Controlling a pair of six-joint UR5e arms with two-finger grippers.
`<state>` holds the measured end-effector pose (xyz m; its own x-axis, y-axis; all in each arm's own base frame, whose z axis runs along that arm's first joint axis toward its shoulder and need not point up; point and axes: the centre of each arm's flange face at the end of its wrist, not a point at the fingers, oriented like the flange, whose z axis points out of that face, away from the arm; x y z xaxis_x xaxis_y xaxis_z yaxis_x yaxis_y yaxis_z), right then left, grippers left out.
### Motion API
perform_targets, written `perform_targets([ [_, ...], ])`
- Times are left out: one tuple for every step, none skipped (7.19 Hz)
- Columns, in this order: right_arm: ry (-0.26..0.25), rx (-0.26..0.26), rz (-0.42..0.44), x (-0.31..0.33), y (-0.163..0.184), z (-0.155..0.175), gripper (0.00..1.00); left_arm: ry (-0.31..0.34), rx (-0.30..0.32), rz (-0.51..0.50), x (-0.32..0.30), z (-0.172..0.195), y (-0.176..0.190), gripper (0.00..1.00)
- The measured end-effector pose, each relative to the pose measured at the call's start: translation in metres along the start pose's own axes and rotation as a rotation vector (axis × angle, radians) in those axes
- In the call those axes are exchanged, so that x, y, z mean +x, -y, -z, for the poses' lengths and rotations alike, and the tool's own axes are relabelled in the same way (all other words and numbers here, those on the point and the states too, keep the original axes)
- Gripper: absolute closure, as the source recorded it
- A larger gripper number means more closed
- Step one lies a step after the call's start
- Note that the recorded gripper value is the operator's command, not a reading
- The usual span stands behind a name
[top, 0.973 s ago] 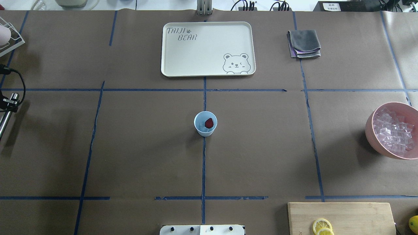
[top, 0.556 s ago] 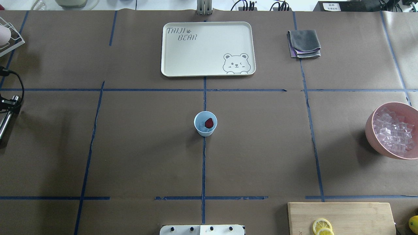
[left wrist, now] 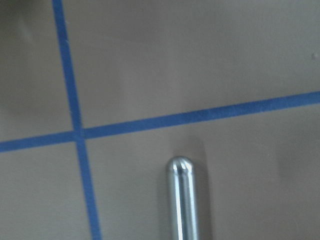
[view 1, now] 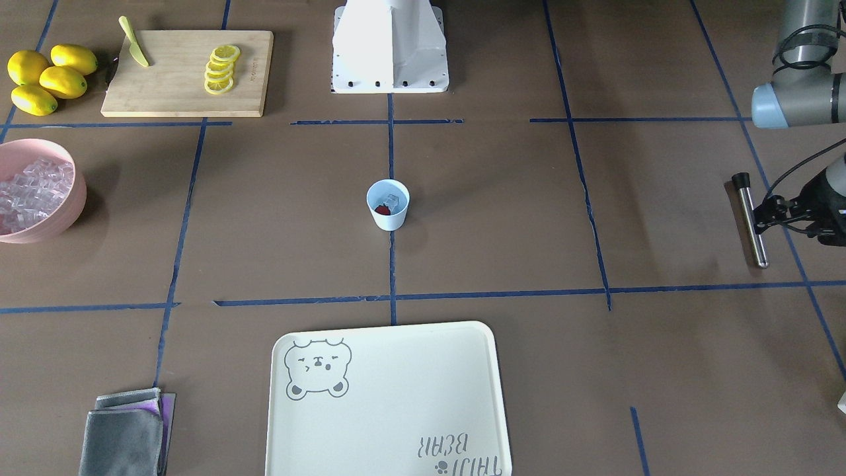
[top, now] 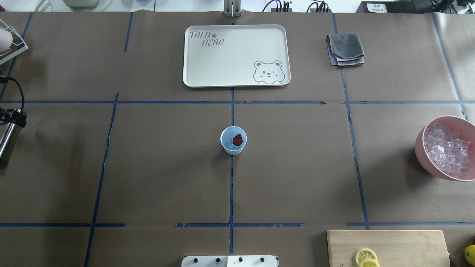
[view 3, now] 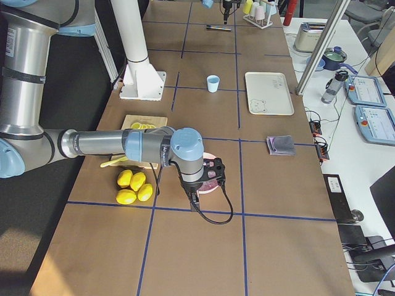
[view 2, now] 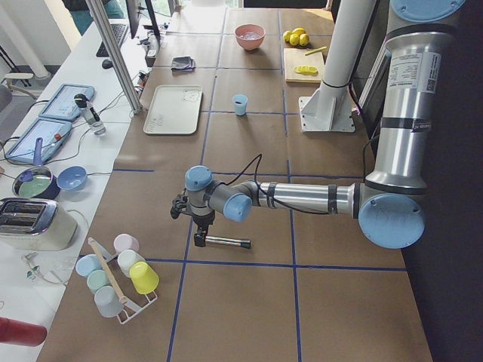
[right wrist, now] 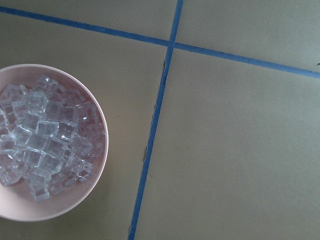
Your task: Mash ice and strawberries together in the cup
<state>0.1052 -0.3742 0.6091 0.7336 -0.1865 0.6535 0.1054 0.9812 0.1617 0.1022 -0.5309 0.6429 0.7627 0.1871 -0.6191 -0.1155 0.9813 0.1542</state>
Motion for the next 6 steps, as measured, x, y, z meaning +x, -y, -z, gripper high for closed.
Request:
perform_targets([
  [0.0,0.001,0.001,0.0,0.0,0.0,0.0,0.01,-0.014,-0.032,-0.032,0.034,-0.002,0.0],
  [0.0,0.001,0.002,0.0,0.0,0.001,0.0,0.021,-0.04,-0.043,-0.073,0.071,-0.011,0.0],
  [-0.001,0.001,0.001,0.0,0.0,0.001,0.0,-0.003,-0.053,-0.007,-0.111,0.103,-0.027,0.0],
  [0.0,0.002,-0.001,-0.001,0.001,0.001,0.0,-0.055,-0.047,0.045,-0.135,0.122,-0.046,0.0],
  [0.001,0.004,-0.009,-0.001,0.002,0.001,0.0,-0.094,-0.034,0.08,-0.146,0.13,-0.063,0.0],
  [0.0,0.005,-0.014,-0.002,0.004,0.002,0.0,-0.107,-0.015,0.081,-0.144,0.139,-0.071,0.0],
])
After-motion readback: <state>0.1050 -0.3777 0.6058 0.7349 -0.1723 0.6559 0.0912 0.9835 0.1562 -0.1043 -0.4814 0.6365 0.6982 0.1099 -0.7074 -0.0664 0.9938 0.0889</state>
